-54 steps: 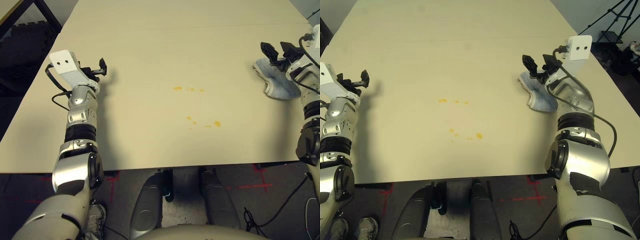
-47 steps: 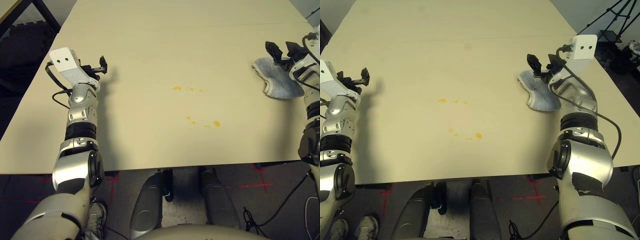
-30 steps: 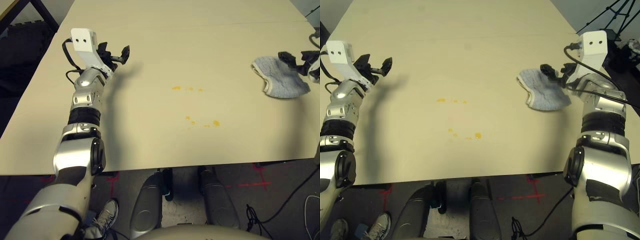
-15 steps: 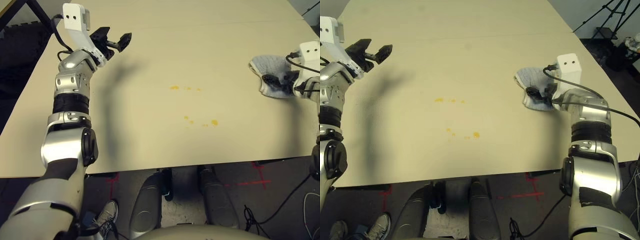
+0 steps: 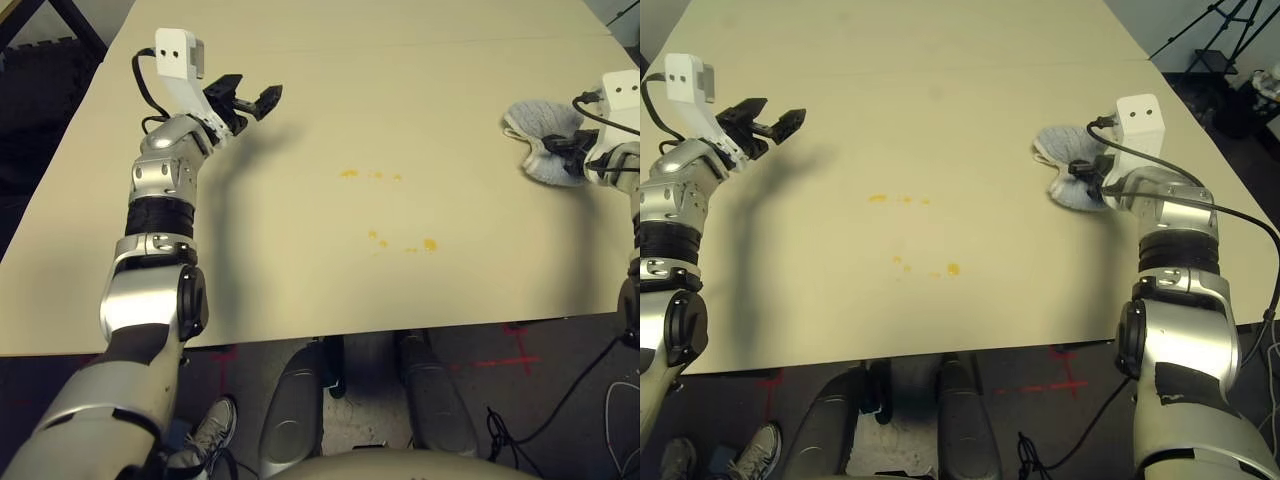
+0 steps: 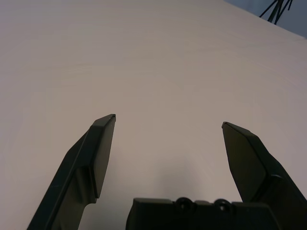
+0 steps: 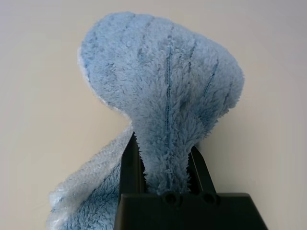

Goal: Wipe the water off the table with a rag.

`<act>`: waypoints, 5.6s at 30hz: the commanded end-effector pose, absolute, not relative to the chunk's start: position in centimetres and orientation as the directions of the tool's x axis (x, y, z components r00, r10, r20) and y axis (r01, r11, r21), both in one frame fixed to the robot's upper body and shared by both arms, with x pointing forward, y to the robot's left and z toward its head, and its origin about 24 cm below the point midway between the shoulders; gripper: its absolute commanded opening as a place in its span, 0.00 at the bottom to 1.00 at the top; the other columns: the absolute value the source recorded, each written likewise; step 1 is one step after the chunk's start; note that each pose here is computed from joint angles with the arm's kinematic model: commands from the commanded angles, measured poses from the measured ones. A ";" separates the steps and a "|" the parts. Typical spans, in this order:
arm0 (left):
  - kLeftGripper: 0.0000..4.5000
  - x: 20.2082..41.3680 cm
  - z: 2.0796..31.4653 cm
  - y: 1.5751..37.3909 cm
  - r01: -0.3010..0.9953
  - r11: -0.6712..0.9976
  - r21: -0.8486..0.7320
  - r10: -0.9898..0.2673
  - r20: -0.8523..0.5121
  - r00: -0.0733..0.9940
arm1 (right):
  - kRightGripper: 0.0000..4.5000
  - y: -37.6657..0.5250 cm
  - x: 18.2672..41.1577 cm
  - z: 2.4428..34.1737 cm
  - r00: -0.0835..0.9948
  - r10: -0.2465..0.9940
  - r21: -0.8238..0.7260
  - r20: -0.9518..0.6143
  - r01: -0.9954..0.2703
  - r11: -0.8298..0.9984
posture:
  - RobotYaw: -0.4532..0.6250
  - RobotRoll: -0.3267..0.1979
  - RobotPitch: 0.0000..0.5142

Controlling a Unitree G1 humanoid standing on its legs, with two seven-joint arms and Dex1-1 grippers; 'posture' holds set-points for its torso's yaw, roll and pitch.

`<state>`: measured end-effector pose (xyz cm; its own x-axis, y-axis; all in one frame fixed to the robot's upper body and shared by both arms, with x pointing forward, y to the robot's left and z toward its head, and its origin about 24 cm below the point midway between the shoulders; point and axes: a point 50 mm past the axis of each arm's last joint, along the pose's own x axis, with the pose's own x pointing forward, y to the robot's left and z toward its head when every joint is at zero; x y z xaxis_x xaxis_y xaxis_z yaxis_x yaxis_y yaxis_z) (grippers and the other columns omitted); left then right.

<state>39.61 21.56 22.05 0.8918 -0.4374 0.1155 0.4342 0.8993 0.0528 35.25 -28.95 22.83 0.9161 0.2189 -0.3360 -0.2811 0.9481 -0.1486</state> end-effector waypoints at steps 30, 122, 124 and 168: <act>1.00 40.0 21.2 18.5 0.513 0.858 0.037 -0.514 0.069 0.855 | 0.04 -19.2 25.7 17.1 0.246 0.579 -0.108 -0.777 -0.959 0.262 | 0.36 0.62 0.64; 1.00 40.2 20.3 19.7 0.435 0.900 0.000 -0.434 0.075 0.898 | 0.04 -11.1 37.0 19.8 0.582 0.611 -0.329 -0.536 -0.811 0.484 | 0.38 0.62 0.67; 1.00 40.2 20.2 19.6 0.436 0.900 -0.002 -0.435 0.075 0.897 | 0.04 -11.2 37.4 19.9 0.598 0.602 -0.328 -0.530 -0.799 0.504 | 0.38 0.62 0.67; 1.00 40.2 19.8 19.5 0.432 0.902 -0.013 -0.430 0.069 0.900 | 0.04 -7.6 37.0 19.5 0.522 0.644 -0.260 -0.559 -0.848 0.462 | 0.38 0.62 0.68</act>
